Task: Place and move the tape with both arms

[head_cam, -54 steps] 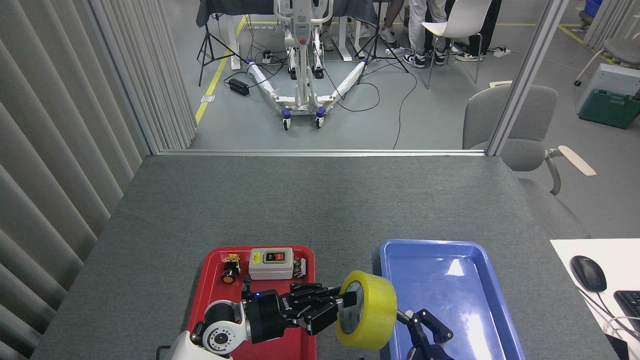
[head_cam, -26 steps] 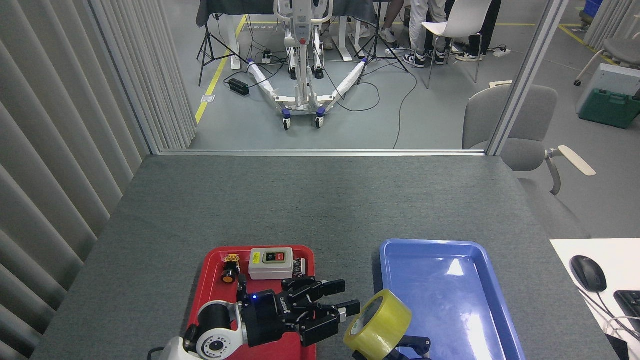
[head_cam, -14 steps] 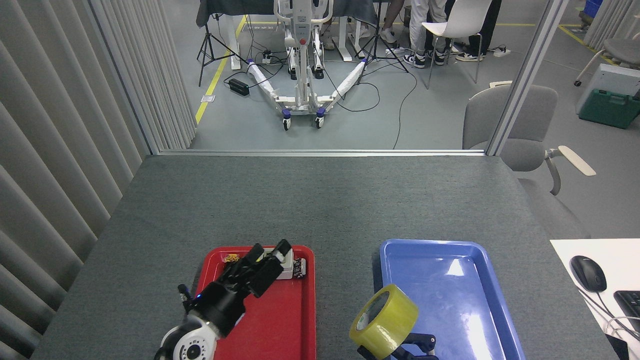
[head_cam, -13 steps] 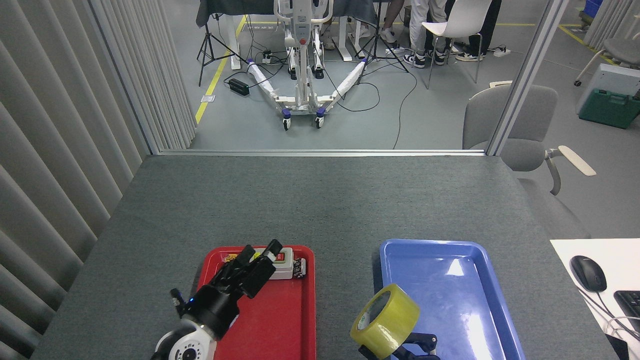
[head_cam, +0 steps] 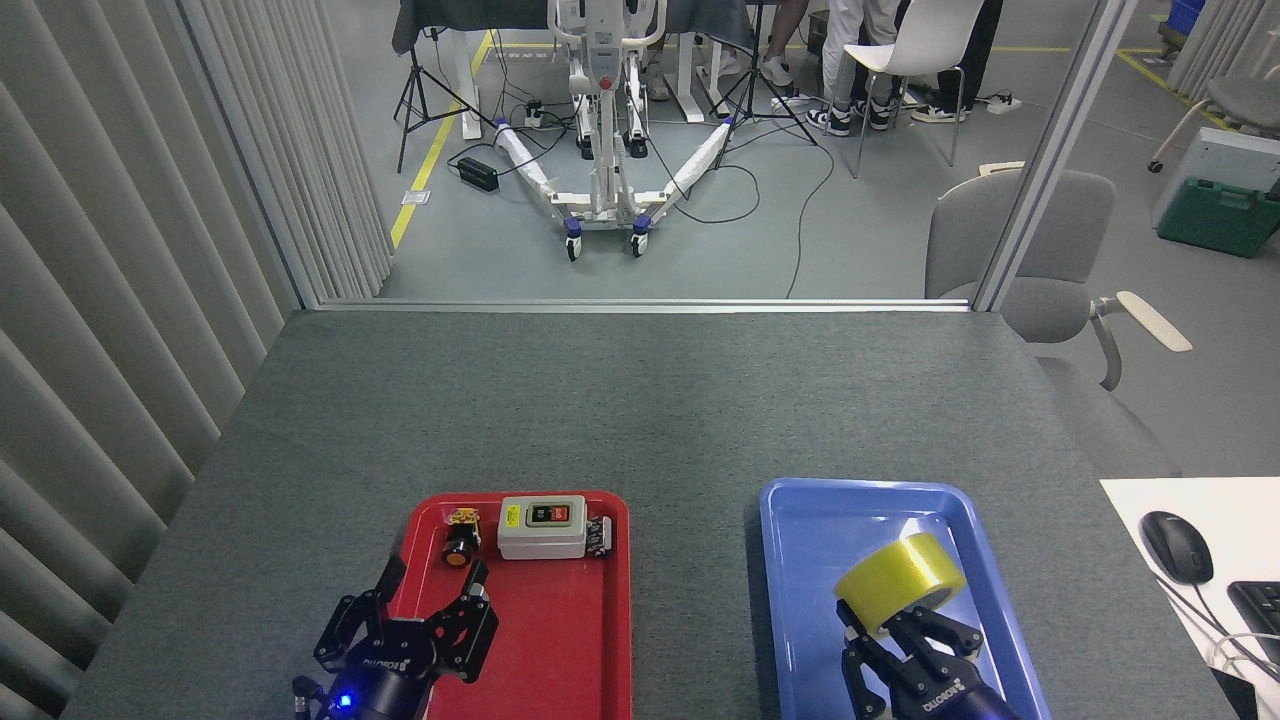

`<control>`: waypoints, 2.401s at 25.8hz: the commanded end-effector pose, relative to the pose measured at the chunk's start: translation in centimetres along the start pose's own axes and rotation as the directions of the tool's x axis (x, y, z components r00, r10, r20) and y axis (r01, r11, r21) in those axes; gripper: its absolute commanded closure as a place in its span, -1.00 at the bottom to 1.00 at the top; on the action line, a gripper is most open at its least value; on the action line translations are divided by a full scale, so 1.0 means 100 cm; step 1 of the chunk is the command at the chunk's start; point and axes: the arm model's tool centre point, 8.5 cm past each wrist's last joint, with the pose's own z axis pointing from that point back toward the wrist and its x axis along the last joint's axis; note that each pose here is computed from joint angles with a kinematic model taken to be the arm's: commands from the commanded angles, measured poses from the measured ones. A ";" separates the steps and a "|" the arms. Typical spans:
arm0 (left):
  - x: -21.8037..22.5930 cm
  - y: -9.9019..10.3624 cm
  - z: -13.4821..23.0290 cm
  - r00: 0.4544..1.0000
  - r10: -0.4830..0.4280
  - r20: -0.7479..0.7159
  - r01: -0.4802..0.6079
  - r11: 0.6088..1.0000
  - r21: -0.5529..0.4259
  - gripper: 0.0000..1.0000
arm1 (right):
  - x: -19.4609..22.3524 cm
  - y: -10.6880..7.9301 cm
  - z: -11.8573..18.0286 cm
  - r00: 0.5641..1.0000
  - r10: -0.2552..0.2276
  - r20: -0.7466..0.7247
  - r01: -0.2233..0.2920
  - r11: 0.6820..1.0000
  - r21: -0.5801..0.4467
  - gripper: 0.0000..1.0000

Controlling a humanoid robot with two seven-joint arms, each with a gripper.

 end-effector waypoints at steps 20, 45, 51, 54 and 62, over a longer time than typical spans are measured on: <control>-0.040 0.013 0.005 0.973 -0.155 -0.172 0.166 0.985 0.053 -0.99 | -0.031 -0.027 -0.031 0.969 -0.227 -0.099 0.242 0.780 0.578 1.00; -0.020 0.015 -0.007 0.961 -0.255 -0.105 0.262 0.963 0.065 -0.99 | -0.057 -0.039 -0.011 0.946 -0.251 -0.204 0.256 0.967 -0.001 -0.98; -0.021 0.016 -0.007 0.971 -0.218 -0.103 0.225 0.972 0.069 -0.99 | -0.055 -0.037 0.006 0.927 -0.186 -0.326 0.112 0.966 -0.233 -0.92; -0.021 0.018 -0.005 0.969 -0.226 -0.102 0.234 0.969 0.082 -0.99 | -0.045 -0.025 0.006 0.892 -0.162 -0.421 0.082 0.976 -0.202 -0.92; -0.023 0.017 -0.003 0.968 -0.230 -0.102 0.238 0.968 0.079 -0.99 | -0.039 -0.020 0.006 0.881 -0.168 -0.441 0.093 0.978 -0.186 -0.92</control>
